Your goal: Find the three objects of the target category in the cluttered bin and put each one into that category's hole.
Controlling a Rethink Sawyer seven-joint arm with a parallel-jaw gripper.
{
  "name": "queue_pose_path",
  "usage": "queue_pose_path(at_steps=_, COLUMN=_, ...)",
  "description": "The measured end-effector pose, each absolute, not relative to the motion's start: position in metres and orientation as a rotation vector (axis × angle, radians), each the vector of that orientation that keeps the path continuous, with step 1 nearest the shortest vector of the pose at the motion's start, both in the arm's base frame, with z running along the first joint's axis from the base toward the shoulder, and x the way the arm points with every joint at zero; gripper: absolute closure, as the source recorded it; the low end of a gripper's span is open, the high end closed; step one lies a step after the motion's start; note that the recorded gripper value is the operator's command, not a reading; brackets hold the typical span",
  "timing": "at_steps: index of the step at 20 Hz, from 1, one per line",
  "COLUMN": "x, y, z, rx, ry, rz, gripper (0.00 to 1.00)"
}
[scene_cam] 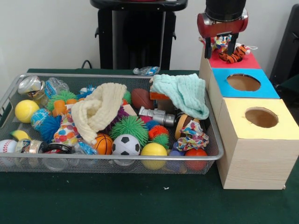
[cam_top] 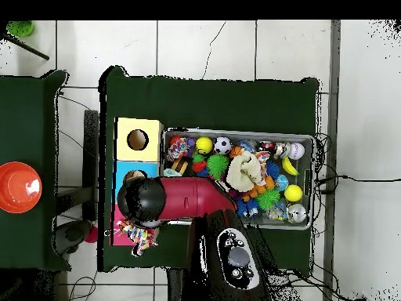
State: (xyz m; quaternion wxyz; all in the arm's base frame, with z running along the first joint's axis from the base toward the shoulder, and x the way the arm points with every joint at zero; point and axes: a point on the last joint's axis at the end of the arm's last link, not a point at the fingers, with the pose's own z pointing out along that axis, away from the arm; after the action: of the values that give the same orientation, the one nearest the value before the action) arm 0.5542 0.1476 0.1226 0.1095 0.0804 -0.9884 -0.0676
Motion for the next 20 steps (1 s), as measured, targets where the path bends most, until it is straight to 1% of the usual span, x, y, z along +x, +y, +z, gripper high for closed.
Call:
queue_pose_path(at_steps=7, x=0.552, y=0.145, z=0.136, rx=0.232, ry=-2.805, rz=-0.201, gripper=0.0)
queue_pose_path(at_steps=12, x=0.545, y=0.145, z=0.155, rx=0.199, ry=-2.702, rz=-0.231, gripper=0.0)
queue_pose_path(at_steps=20, x=0.542, y=0.146, z=0.176, rx=0.185, ry=-2.64, rz=-0.247, gripper=0.0)
